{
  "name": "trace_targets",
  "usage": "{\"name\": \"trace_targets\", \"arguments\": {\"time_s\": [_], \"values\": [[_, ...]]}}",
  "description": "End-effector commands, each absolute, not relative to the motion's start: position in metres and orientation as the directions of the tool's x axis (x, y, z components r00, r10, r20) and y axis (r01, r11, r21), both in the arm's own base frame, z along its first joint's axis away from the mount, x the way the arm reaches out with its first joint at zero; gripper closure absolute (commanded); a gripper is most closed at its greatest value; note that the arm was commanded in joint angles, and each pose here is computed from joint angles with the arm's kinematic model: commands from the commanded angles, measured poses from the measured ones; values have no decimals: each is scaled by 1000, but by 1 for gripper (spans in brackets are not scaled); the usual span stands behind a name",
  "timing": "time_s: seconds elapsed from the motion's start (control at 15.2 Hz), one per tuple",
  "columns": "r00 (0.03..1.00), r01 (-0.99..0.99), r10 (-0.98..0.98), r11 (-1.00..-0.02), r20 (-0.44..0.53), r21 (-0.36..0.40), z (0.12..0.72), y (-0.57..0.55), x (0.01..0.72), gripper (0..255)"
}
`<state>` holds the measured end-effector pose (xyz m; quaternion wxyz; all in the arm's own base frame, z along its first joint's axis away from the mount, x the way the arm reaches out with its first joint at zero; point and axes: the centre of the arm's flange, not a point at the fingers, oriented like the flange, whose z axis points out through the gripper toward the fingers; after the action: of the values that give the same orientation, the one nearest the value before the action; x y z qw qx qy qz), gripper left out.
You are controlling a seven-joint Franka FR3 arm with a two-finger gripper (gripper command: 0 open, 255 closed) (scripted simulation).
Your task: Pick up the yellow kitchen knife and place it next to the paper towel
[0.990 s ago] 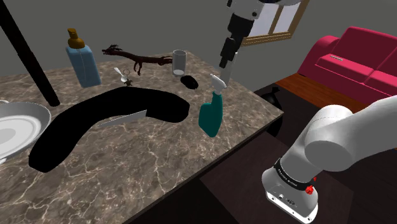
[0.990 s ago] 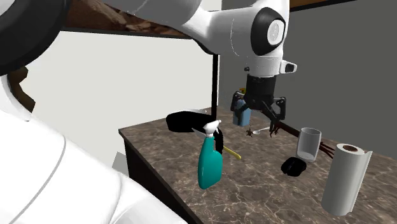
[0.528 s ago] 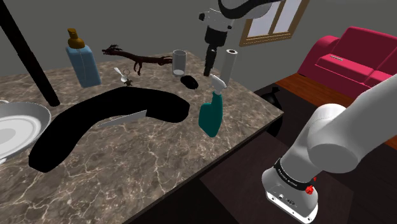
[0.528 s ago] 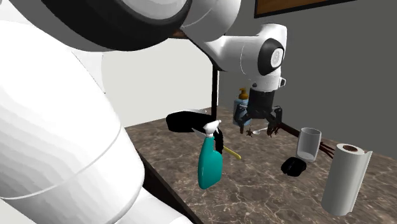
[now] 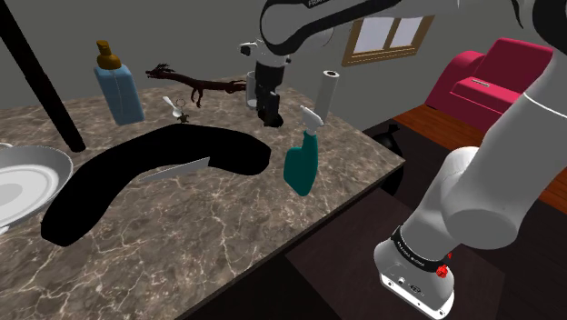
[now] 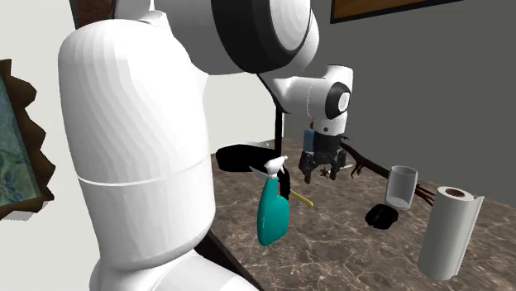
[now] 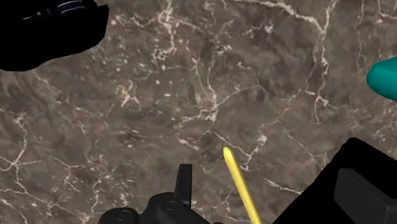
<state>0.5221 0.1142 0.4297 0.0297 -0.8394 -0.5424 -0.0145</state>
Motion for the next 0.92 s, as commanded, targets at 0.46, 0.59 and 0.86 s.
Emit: {"name": "trace_targets", "arguments": {"time_s": [0.46, 0.59, 0.86], "values": [[-15, 999, 999, 16, 36, -48, 364, 200, 548, 0], [-15, 999, 999, 16, 36, -48, 353, 200, 548, 0], [-15, 999, 999, 16, 36, -48, 332, 201, 547, 0]]}}
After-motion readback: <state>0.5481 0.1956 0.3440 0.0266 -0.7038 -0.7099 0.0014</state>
